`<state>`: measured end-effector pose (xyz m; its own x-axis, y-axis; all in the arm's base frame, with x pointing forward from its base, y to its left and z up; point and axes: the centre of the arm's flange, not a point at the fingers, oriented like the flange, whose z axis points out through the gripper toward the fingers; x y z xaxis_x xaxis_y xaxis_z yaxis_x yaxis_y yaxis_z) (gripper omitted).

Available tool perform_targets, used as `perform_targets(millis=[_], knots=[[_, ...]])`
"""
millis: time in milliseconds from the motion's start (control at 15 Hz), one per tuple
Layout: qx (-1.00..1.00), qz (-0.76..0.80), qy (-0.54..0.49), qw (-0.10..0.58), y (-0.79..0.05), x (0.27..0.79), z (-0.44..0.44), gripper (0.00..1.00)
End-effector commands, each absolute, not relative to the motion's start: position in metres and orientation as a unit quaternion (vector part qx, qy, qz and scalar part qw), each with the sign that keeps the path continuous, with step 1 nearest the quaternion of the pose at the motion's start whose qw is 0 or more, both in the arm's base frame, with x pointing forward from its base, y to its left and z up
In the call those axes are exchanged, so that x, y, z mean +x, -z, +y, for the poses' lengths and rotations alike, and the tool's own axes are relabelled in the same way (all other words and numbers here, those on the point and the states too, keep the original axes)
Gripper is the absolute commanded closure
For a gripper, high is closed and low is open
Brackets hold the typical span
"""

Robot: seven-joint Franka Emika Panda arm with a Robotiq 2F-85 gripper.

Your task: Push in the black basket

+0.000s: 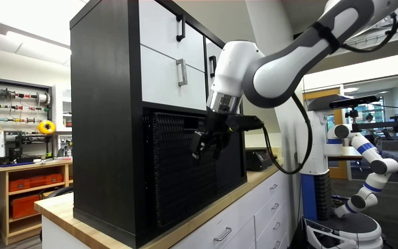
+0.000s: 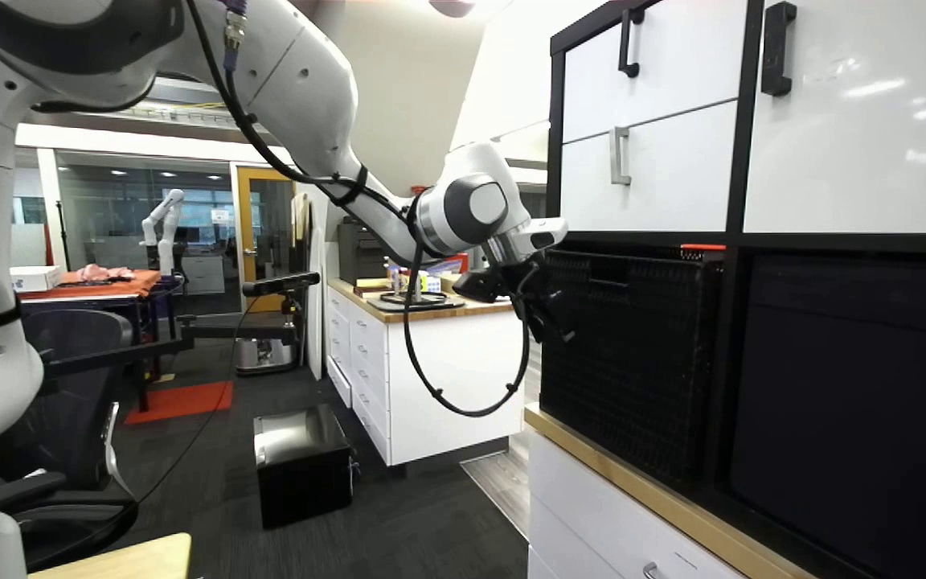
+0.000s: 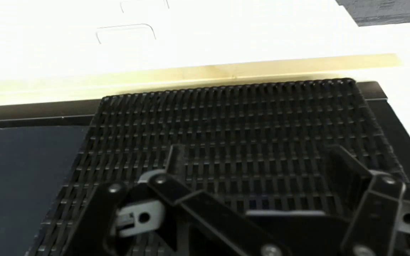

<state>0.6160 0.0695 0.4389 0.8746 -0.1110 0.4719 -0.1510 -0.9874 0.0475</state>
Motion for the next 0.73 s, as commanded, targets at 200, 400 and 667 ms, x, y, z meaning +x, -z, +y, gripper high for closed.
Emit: perform_targets(millis=[200, 400, 667], knots=[[0.979, -0.079, -0.179, 0.058, -0.516, 0.549, 0.080, 0.00], [0.983, -0.075, -0.153, 0.071, -0.535, 0.526, 0.085, 0.00], [0.982, -0.075, -0.152, 0.080, -0.535, 0.534, 0.089, 0.00]])
